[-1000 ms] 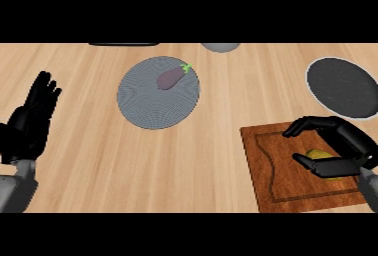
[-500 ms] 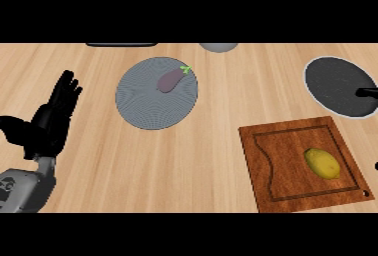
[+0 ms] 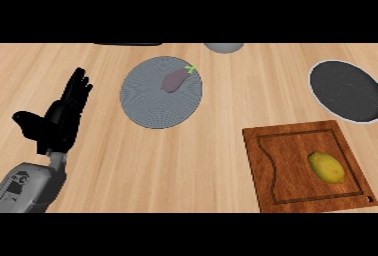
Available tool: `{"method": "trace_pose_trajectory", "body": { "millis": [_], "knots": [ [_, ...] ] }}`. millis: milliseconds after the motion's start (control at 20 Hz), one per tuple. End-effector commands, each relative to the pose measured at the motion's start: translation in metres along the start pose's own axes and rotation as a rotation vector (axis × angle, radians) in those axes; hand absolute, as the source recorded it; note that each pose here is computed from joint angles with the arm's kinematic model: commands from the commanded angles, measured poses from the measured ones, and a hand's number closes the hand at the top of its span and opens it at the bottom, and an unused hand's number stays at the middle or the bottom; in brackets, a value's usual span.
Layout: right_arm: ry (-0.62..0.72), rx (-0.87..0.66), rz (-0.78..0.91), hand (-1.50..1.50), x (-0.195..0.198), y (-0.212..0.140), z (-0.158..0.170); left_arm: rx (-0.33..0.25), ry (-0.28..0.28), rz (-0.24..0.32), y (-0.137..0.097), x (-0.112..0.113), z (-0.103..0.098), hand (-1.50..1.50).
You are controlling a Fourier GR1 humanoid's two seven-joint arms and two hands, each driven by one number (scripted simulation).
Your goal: Pick the lemon from the cutting board and place it in the pan
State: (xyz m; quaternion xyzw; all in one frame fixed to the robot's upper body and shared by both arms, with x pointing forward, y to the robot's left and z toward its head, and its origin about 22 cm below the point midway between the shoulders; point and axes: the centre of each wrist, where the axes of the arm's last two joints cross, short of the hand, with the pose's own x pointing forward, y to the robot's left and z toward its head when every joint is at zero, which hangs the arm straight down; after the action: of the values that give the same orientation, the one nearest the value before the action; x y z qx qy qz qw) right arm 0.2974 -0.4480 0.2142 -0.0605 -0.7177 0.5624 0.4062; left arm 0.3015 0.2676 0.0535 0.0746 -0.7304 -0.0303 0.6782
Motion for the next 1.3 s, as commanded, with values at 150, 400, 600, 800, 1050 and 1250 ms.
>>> {"method": "trace_pose_trajectory", "body": {
  "millis": [150,400,600,800,1050,1250],
  "knots": [
    [-0.198,0.128,-0.028,-1.5,-0.007,-0.008,0.001,0.002,0.012,-0.013,-0.006,0.001,-0.003,0.0],
    [-0.224,0.207,-0.084,-1.5,-0.008,0.01,-0.014,0.001,0.008,0.004,-0.002,-0.009,0.002,0.0],
    [-0.284,0.287,-0.125,-1.5,-0.005,0.046,-0.032,0.012,0.002,-0.011,-0.001,-0.005,-0.005,0.0],
    [-0.243,0.336,-0.067,-1.5,-0.003,0.044,-0.021,0.018,0.014,-0.01,0.004,0.002,0.003,0.0],
    [-0.155,0.337,-0.058,-1.5,-0.018,0.052,-0.016,0.01,0.024,0.002,-0.005,-0.011,0.009,0.0],
    [-0.13,0.332,-0.036,-1.5,-0.014,0.058,-0.024,0.03,0.024,-0.012,0.004,-0.004,0.005,0.0]
  ]
}}
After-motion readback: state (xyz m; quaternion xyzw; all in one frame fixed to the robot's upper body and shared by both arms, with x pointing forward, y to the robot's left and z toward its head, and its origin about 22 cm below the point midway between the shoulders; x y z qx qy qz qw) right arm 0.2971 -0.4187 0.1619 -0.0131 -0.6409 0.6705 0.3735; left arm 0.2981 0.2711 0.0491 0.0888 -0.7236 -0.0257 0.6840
